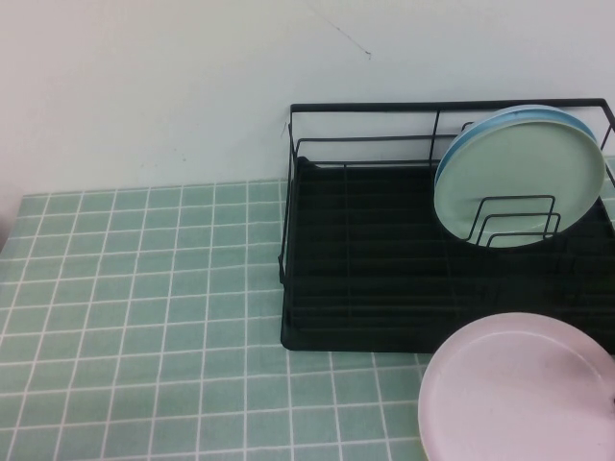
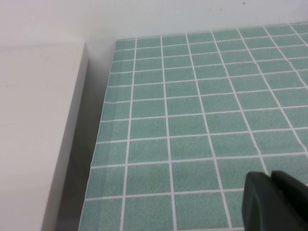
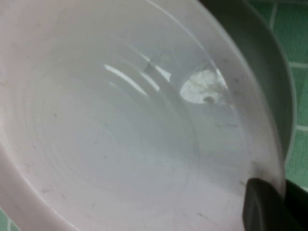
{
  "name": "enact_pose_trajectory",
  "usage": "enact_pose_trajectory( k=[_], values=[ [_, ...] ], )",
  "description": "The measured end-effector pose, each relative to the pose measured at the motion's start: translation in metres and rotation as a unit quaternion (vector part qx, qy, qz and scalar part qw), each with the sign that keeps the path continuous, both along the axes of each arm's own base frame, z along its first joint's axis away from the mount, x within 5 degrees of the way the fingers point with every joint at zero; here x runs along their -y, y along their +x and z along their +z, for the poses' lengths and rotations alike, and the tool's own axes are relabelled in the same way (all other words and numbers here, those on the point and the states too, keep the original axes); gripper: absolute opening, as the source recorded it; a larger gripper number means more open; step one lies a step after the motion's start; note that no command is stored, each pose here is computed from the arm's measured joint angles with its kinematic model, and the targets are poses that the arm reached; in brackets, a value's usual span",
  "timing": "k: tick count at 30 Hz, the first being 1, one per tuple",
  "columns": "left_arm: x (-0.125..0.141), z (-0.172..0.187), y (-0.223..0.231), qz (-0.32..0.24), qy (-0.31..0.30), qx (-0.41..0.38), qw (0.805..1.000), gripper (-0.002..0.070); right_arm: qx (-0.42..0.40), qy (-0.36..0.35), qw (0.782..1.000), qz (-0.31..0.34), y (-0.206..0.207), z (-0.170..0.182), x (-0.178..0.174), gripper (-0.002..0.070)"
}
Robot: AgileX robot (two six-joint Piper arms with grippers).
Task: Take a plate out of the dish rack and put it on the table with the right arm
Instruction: Place the plate from the table
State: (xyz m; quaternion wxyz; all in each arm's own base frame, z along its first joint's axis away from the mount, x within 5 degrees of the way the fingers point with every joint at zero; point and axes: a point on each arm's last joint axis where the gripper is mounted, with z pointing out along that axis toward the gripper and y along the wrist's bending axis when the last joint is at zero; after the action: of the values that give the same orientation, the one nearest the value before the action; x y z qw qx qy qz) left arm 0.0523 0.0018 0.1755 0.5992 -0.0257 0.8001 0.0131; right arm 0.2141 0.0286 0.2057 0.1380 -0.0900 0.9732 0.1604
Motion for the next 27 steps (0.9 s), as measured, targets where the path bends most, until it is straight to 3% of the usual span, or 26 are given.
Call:
enact_pose_trajectory(
  k=[12,21,27],
  values=[
    [0.0,0.0,0.0,0.0,0.0,0.0,1.0,-0.0003,-0.025,-0.008,1.0,-0.005,0.012,-0.022,0.002,0.0022],
    [0.0,0.0,0.0,0.0,0.001,0.0,1.0,-0.0003,-0.024,-0.008,1.0,-0.006,0.012,-0.022,0.002,0.023],
    [0.0,0.0,0.0,0.0,0.001,0.0,1.0,-0.0003,-0.047,-0.002,0.999,-0.005,0.01,-0.017,0.001,0.0253]
  ],
)
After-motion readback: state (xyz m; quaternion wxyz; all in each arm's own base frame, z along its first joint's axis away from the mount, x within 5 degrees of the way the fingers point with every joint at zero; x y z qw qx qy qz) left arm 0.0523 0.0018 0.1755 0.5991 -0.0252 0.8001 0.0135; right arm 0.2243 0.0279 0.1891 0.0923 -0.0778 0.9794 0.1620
